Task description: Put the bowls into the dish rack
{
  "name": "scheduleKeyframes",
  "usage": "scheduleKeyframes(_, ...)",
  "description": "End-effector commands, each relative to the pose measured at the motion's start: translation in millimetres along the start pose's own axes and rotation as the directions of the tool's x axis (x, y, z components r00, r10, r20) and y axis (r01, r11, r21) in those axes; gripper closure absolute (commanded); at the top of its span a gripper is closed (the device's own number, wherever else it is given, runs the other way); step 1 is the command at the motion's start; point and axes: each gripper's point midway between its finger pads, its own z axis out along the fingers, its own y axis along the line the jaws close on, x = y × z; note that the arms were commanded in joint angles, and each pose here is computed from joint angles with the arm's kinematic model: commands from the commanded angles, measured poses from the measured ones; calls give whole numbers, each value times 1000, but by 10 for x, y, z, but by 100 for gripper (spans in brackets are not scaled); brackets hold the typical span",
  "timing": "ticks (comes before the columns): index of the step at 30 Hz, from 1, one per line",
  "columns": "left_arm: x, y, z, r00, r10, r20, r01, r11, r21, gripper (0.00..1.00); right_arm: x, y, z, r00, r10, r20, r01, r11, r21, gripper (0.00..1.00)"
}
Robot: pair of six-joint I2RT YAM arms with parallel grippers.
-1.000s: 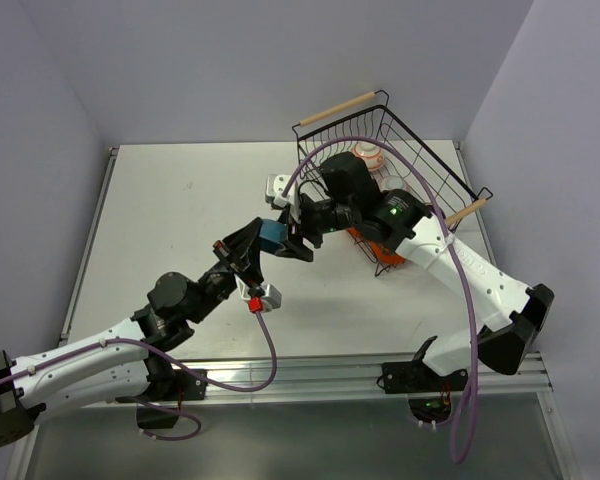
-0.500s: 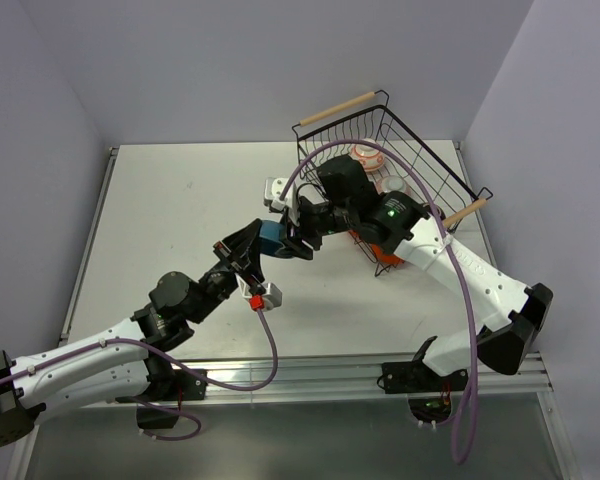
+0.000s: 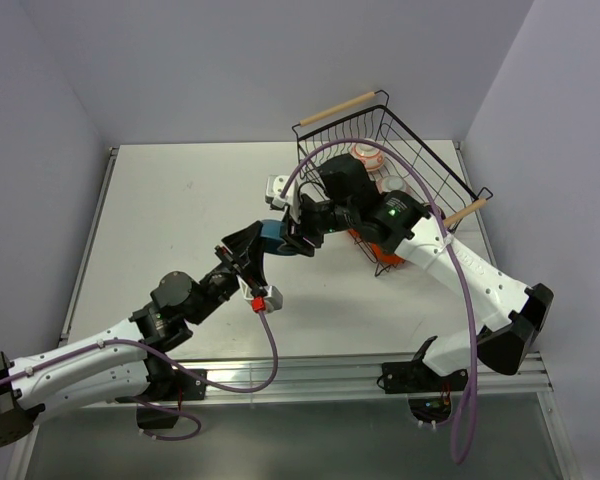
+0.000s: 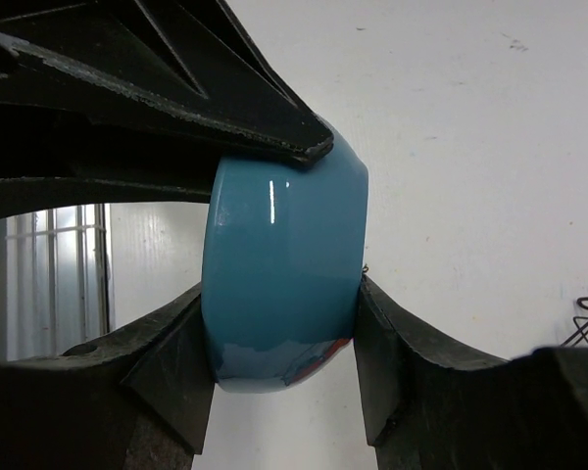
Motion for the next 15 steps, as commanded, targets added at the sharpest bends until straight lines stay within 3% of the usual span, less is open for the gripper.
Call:
scheduleKeyframes(1,-108,180,-10,999,-30,32,31,999,-44,67,-245,-94,-157,996,-34,81,30,998,57,100)
scheduleKeyframes(7,-85,162,-23,999,-30,22,31,999,-40,58,-228,-130,-162,997,-39,73,33,996,77,100)
scheduleKeyframes(15,-106,184,-2,999,-42,21,43,999,-29,34,-150,-266,-211,997,-49,58,41,990,132,100)
